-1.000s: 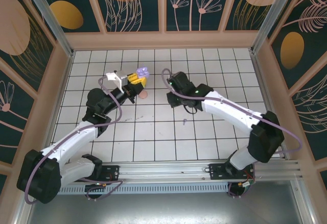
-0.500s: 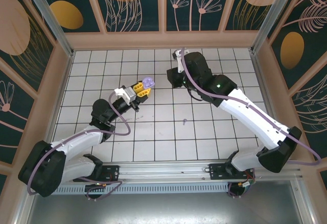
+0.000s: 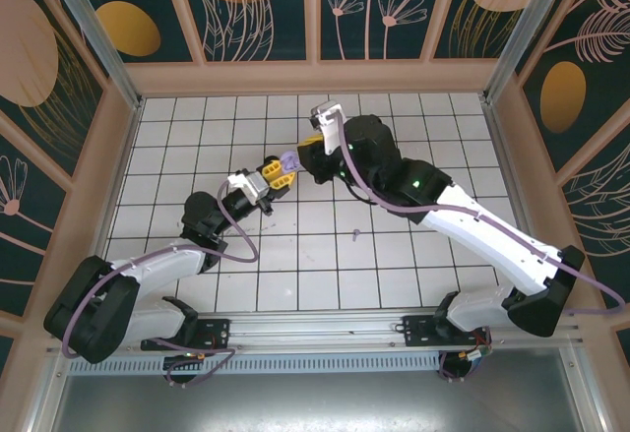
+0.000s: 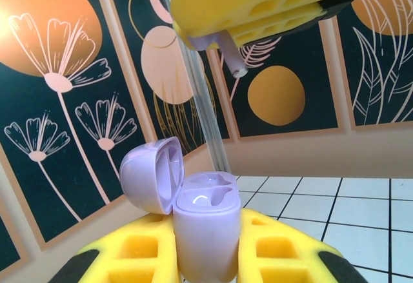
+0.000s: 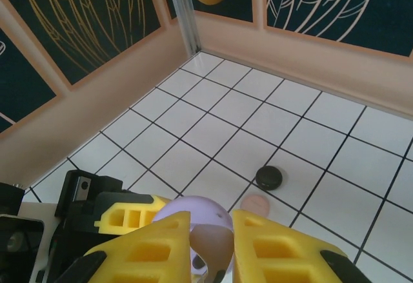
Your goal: Insert wireless bluetooth earbuds into charging case
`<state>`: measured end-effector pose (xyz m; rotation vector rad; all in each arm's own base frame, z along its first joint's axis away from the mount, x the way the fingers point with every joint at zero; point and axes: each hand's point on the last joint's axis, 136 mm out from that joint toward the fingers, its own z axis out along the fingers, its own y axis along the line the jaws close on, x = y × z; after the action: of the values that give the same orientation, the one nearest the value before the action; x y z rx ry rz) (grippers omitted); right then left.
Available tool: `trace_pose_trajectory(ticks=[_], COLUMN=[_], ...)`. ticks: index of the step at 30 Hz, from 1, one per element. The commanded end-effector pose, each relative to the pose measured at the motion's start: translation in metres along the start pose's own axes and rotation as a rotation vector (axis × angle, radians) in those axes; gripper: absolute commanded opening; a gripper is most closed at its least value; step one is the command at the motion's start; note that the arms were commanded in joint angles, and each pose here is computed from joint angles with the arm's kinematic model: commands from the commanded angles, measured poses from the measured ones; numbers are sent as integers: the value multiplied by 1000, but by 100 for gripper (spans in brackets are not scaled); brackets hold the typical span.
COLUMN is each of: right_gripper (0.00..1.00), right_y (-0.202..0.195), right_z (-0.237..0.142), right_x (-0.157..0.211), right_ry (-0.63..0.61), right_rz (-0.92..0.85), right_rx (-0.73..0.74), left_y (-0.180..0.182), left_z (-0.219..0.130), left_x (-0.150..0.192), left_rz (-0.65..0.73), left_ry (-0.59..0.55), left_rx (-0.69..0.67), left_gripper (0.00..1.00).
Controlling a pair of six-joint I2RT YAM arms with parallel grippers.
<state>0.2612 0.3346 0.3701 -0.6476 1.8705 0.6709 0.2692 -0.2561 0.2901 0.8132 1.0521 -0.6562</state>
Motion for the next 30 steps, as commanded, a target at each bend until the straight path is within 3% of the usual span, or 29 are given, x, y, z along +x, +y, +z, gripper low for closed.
trace_pose_trajectory(ticks=[1,30], right_gripper=[19,18], right_y=[6,12], right_z=[-5,23], right_x=[-14,21], right_ry=[-75,14], right_rz=[-21,-35], right_rx=[-15,5], left_y=[-1,-1], left_z=[5,10], left_x=[-27,-35], left_rz=[31,-11], left_ry=[-88,-79], left_rx=[21,44], left_gripper=[0,0])
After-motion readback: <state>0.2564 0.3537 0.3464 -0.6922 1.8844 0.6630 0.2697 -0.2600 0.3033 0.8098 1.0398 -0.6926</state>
